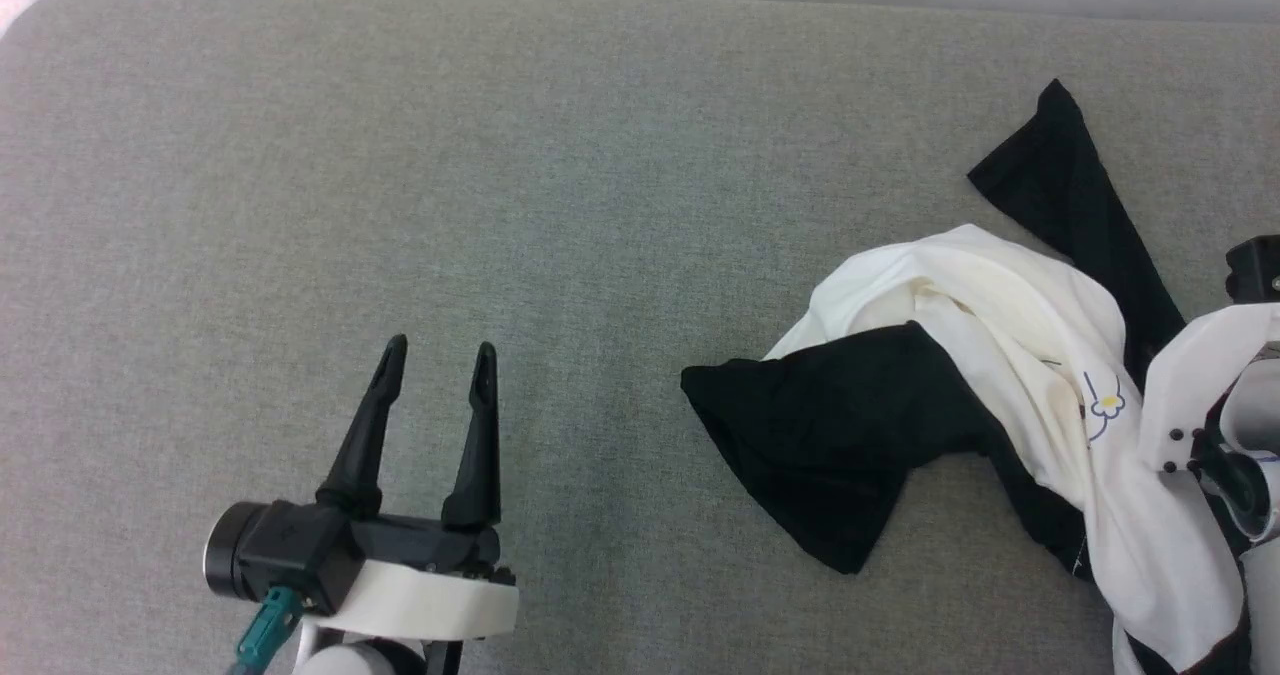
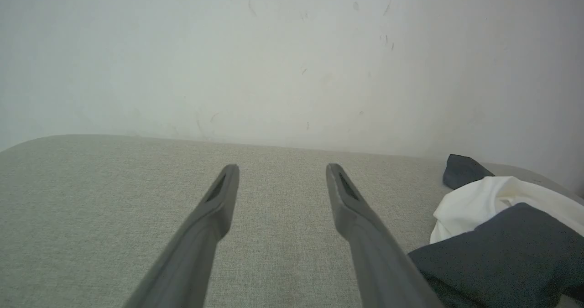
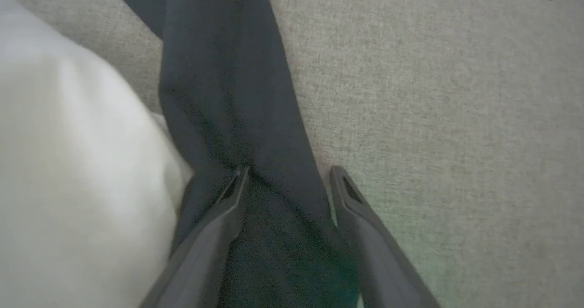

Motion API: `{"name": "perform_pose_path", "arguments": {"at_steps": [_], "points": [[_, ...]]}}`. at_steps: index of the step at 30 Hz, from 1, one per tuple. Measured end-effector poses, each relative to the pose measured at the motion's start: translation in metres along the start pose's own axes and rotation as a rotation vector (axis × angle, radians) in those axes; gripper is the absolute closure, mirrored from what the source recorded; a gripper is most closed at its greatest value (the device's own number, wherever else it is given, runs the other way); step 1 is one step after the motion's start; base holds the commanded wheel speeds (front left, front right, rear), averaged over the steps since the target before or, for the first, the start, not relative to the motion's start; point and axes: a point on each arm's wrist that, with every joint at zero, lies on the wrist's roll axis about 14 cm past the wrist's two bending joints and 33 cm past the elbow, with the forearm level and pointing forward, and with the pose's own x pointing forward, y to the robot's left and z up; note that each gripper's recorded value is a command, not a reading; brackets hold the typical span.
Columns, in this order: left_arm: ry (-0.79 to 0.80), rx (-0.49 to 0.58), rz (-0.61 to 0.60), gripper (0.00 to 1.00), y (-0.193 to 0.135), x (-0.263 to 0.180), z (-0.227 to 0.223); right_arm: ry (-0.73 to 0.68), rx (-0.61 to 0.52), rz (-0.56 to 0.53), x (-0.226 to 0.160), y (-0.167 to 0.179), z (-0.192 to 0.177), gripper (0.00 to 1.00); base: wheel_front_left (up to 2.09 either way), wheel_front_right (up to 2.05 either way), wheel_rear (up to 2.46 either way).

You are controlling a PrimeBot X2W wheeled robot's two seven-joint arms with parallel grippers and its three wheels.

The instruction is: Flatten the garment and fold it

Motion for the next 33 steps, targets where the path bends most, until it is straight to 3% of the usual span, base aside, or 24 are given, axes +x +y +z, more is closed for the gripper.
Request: {"name": "perform_pose_path", "arguments": {"at_steps": [7,12,18,22,23,24,28,33], "points": [[-0.008,0.008,0.011,0.0,0.002,-0.005,0.004,-0.148,0.061,0.012,-0.015,-0.004,0.028,1.0,0.0,0.0,0.0],[-0.014,-0.004,-0.017,0.0,-0.009,-0.004,0.005,-0.3,0.114,-0.126,-0.054,-0.065,0.054,1.0,0.0,0.0,0.0],[-0.031,-0.003,-0.066,0.0,-0.024,0.001,0.009,-0.285,0.157,-0.419,-0.112,-0.168,0.006,1.0,0.0,0.0,0.0],[-0.031,0.004,-0.076,0.0,-0.026,0.003,0.008,-0.211,0.198,-0.51,-0.126,-0.193,-0.044,1.0,0.0,0.0,0.0],[-0.028,0.005,-0.078,0.0,-0.026,0.003,0.007,-0.211,0.21,-0.51,-0.124,-0.19,-0.05,0.58,0.0,0.0,0.0],[-0.025,0.008,-0.078,0.0,-0.025,0.003,0.006,-0.215,0.212,-0.503,-0.12,-0.186,-0.052,0.0,0.0,0.0,0.0],[-0.026,0.016,-0.074,0.0,-0.022,0.001,0.007,-0.273,0.206,-0.424,-0.103,-0.153,-0.041,0.0,0.0,0.0,0.0],[-0.026,0.022,-0.067,0.0,-0.019,-0.005,0.009,-0.452,0.189,-0.237,-0.093,-0.096,0.032,0.0,0.0,0.0,0.0]]}}
